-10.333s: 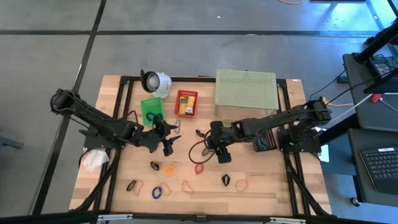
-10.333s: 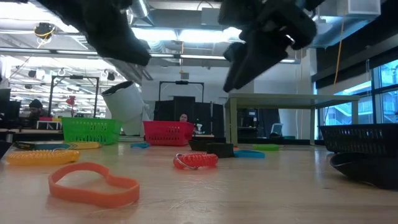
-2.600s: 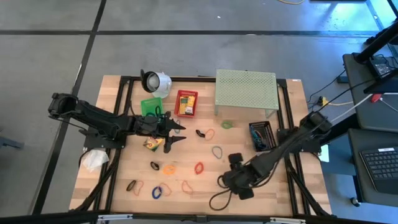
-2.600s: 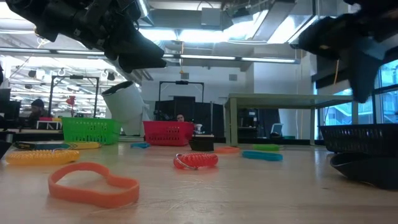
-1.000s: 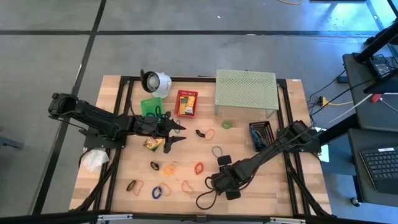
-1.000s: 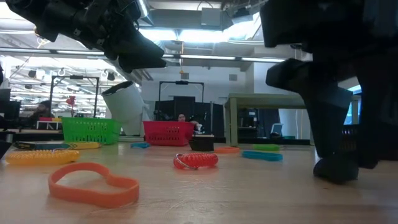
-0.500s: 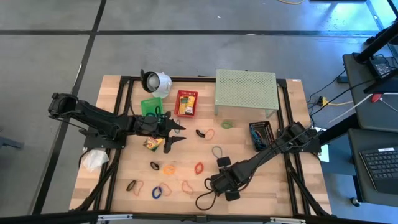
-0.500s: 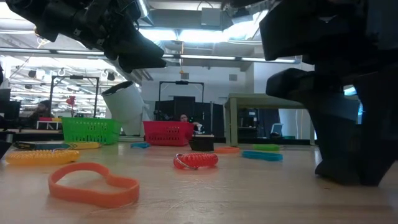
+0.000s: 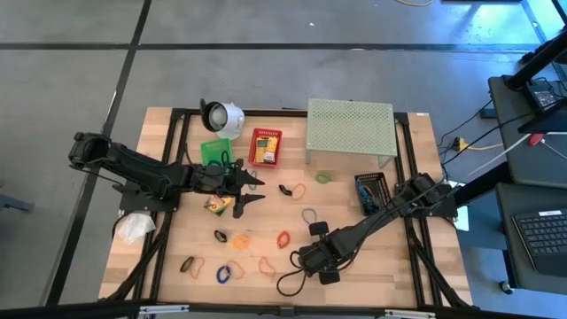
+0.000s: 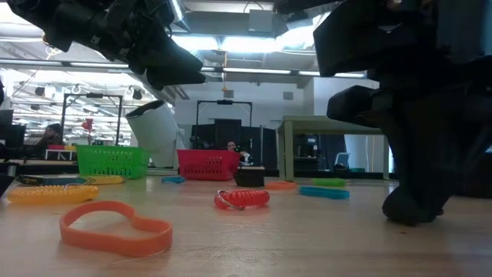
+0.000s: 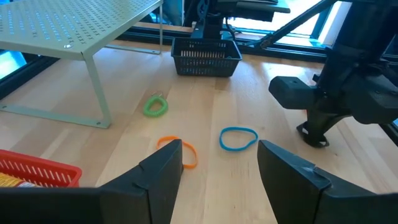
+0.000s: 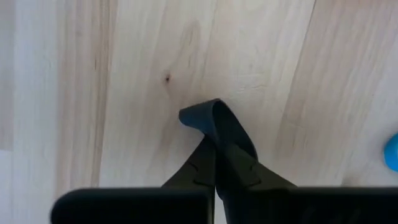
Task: Pick & Place Office Desk Supplies
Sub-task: Put the black rubber band into the black basket
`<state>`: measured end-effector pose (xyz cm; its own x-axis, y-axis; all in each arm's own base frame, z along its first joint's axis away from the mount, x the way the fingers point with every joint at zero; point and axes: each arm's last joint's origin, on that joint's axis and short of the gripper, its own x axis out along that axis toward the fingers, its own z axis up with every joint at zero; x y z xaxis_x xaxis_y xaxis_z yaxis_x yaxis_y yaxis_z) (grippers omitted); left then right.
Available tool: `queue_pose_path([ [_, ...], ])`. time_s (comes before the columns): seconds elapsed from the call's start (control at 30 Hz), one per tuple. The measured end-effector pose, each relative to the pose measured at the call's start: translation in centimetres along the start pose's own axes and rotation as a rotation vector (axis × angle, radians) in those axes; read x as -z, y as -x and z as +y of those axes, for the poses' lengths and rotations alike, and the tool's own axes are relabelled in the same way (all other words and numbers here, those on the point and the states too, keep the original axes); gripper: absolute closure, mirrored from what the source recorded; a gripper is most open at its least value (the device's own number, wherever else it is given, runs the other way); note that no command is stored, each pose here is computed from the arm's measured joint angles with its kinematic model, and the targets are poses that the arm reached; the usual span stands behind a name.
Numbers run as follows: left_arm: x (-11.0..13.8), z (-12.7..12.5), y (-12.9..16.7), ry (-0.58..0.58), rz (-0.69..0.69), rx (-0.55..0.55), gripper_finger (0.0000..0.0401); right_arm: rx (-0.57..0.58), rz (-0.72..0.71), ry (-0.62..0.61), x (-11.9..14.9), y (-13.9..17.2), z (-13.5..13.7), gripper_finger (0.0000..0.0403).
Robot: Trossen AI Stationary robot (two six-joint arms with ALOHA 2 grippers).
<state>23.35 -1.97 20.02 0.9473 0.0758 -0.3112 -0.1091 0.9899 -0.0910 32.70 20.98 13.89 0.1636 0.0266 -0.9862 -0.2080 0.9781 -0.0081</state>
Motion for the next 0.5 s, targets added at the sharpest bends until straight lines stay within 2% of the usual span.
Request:
queue_pose_path([
  [0.27, 0.0, 0.0, 0.0, 0.0, 0.0, 0.0, 0.0198, 0.015, 0.008, 0.002, 0.4, 1.5, -0.3, 0.0401],
  [0.5, 0.0, -0.1, 0.0, 0.0, 0.002, 0.019, 0.0198, 0.066, -0.012, -0.037, 1.0, 4.7, -1.4, 0.0401],
])
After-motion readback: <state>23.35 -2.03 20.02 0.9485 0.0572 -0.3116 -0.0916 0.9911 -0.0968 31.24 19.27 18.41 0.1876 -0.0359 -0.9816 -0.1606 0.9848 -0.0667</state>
